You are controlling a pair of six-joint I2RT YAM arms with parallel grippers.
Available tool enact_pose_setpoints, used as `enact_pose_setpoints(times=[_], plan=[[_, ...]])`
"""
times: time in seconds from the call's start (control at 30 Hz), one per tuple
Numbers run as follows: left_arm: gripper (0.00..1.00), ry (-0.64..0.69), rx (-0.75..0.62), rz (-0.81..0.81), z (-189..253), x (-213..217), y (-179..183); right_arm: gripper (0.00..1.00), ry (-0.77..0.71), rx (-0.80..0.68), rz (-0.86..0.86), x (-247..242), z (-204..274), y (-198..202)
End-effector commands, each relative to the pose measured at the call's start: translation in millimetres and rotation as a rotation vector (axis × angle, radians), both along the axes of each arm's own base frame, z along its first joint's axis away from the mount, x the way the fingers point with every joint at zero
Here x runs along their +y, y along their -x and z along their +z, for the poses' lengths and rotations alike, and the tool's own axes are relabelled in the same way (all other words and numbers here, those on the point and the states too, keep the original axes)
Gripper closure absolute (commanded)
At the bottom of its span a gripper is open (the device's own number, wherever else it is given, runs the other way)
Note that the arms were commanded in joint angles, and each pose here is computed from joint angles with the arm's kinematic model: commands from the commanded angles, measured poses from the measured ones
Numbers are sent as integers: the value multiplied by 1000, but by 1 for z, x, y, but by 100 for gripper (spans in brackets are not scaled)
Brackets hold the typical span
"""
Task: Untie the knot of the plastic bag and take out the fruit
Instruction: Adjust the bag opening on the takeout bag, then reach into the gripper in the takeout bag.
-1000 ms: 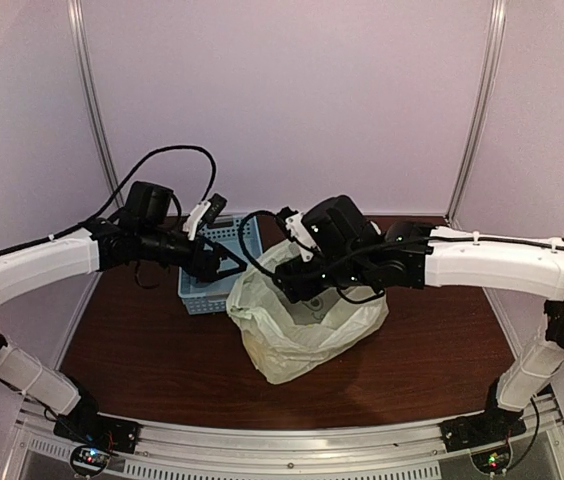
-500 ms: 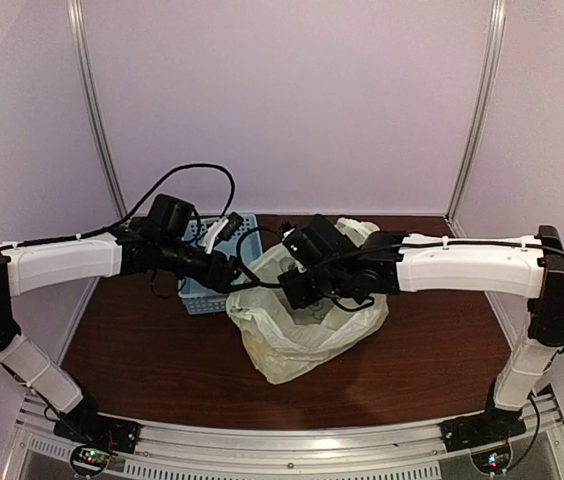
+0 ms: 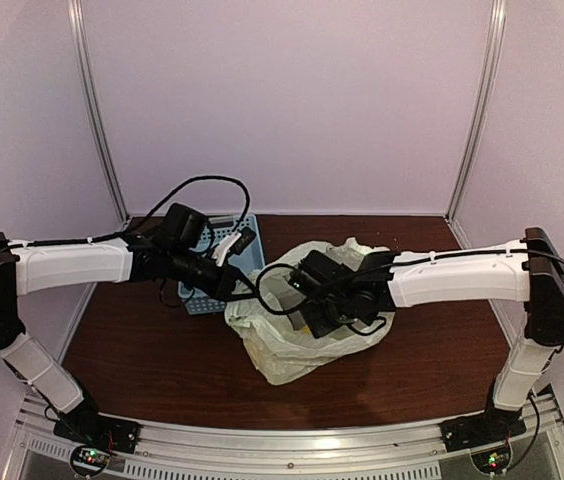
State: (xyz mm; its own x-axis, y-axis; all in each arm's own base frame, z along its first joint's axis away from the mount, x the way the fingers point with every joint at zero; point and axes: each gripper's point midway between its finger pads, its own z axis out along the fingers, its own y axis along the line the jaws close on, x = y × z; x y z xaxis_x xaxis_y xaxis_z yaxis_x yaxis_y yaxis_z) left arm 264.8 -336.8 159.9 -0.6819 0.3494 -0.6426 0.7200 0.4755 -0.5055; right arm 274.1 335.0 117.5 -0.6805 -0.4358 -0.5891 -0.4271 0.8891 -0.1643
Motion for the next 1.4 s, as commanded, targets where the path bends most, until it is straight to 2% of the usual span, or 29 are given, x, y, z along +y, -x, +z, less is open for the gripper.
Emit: enact_pose_setpoints(times=[0.0, 0.17, 0.33, 0.5, 0.63, 1.1, 1.37], plan=[[100, 6, -27, -12, 5, 0, 5, 33, 9, 74, -80, -31, -9, 29], [100, 9, -32, -61, 4, -10, 20, 33, 2, 111, -105, -38, -15, 56], [100, -10, -43, -87, 2, -15, 30, 33, -23, 141, -134, -41, -25, 66], [100, -22, -70, -107, 3, -19, 36, 24, -65, 71, -129, -28, 4, 52], [100, -24, -91, -117, 6, -20, 38, 20, -22, 31, -133, -25, 14, 40], [100, -44, -115, -124, 7, -21, 42, 24, -1, 4, -127, -16, 13, 0], [100, -47, -116, -122, 6, -21, 41, 25, 31, 36, -118, -18, -6, 1]])
